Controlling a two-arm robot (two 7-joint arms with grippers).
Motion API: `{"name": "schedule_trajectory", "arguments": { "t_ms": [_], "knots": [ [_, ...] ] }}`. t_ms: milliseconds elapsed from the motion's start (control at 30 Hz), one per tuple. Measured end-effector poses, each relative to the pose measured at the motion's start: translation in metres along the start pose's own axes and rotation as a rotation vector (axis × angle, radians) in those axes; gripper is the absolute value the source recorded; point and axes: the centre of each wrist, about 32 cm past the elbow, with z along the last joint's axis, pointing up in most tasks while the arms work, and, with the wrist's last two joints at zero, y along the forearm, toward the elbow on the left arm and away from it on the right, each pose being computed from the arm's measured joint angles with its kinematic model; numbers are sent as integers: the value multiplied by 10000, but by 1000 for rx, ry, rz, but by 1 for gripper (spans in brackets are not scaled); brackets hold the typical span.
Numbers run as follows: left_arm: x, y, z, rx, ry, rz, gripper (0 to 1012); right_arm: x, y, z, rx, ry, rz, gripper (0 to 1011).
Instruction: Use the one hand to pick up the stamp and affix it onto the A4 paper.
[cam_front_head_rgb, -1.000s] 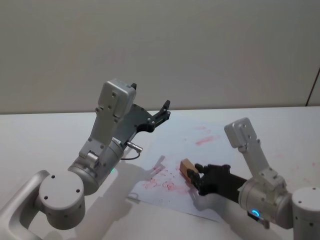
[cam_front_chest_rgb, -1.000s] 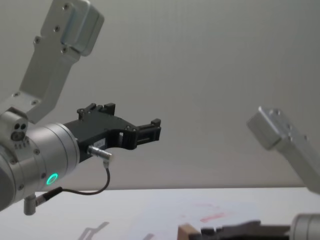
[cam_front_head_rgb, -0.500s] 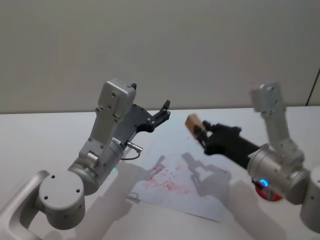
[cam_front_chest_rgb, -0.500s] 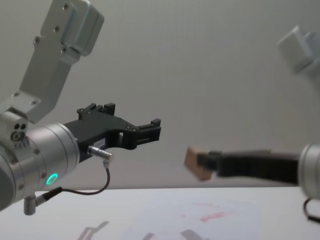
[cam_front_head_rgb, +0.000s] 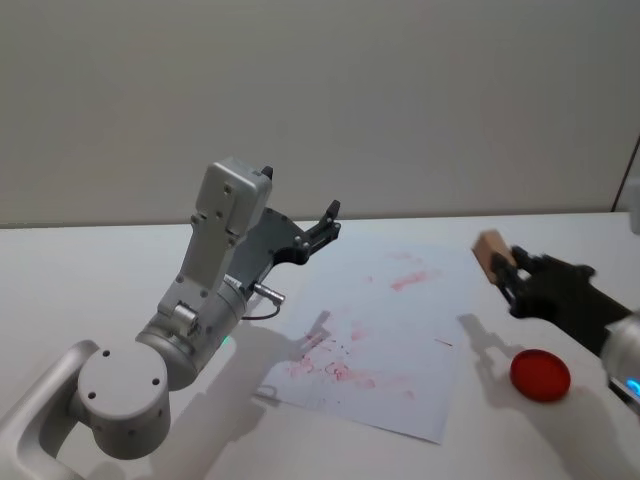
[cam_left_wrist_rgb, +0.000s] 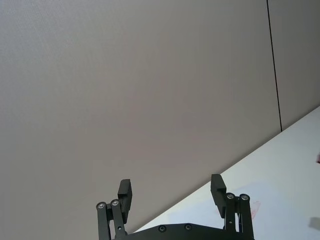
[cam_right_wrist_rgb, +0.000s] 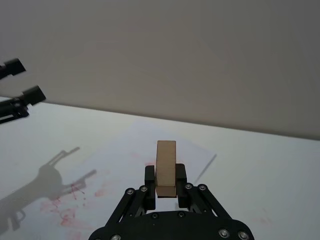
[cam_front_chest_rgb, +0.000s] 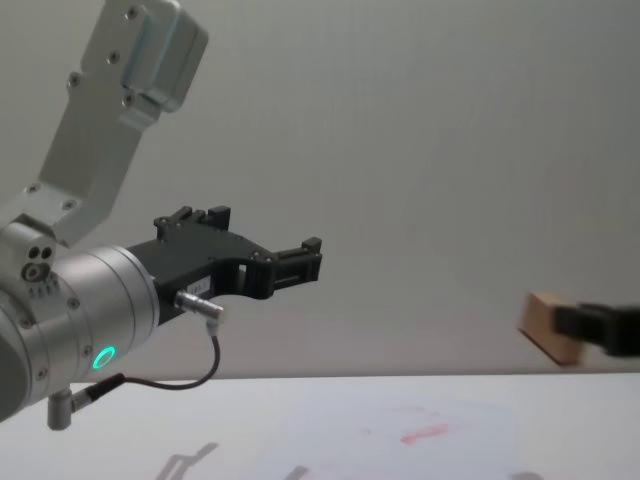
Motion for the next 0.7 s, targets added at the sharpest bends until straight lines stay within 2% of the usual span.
{"name": "schedule_trajectory", "arguments": {
  "t_ms": [233,467,700],
  "knots": [
    [0,0,0,0,0,0,1001,131,-324,-114,-71,-3,-54,223],
    [0,0,0,0,0,0,1001,204,-485,-164,-121,-14,-70,223],
    [0,0,0,0,0,0,1001,263,-571,-202,-164,-31,-76,223]
  ]
}}
